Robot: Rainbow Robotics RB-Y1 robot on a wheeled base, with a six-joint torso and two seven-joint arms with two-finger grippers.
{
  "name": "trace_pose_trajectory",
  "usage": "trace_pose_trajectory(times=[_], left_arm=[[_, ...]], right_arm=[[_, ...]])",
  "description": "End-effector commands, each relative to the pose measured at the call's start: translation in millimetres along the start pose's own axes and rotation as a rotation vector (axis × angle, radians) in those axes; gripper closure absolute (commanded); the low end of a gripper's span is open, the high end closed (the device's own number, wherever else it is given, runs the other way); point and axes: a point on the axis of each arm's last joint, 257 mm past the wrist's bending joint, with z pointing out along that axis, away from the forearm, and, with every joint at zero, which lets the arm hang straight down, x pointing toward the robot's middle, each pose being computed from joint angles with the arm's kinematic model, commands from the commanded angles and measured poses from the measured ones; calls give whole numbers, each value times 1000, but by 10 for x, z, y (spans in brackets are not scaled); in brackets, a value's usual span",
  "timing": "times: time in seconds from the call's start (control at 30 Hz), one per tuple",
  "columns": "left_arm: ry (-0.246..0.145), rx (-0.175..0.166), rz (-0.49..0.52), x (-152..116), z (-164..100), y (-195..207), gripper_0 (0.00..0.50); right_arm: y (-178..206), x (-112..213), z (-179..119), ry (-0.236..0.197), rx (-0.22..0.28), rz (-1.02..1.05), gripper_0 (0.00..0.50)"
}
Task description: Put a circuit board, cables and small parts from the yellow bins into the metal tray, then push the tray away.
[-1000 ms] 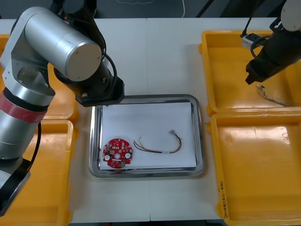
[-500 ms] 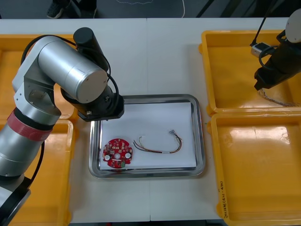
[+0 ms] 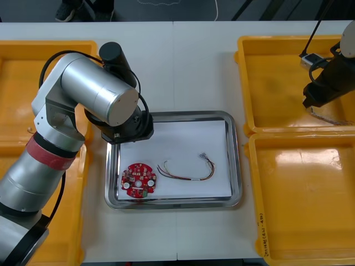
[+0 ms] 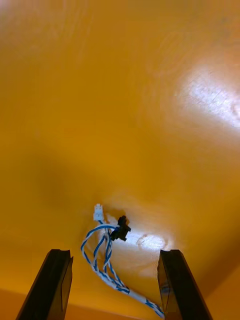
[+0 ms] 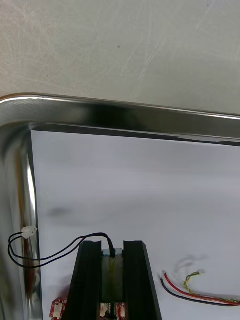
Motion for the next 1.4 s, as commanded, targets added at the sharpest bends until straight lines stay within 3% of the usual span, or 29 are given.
trace_pose_trajectory(times=[0.03,0.47,0.9,0.93,0.97,1.0,1.03,1.07,1.1,1.13,1.17,1.4], left_arm=[[-9,5,94,65,126,-121,500],[0,7,90,117,243,-92,500],[6,5,88,169,296,-54,483],[7,5,90,173,297,-56,458],[6,5,88,169,296,-54,398],[8,4,90,176,297,-54,330],[7,5,90,174,294,-57,194],[5,4,88,162,284,-51,141],[3,5,92,167,274,-61,51],[2,4,92,166,259,-58,2],[-2,7,94,161,235,-68,0],[-18,-1,100,132,27,-29,0]], right_arm=[[-292,-79,-161,-62,42,7,0],[-318,120,-35,-22,52,-8,0],[-242,239,66,-8,22,-24,0],[-239,231,62,-9,22,-27,90],[-239,237,66,-8,21,-29,201],[-236,236,66,-9,20,-28,252],[-232,229,60,-10,18,-30,343],[-232,229,60,-10,18,-30,375],[-233,225,60,-11,19,-30,375],[-233,225,60,-11,19,-30,466],[-233,225,60,-11,19,-30,500],[-231,209,50,-16,16,-34,500]])
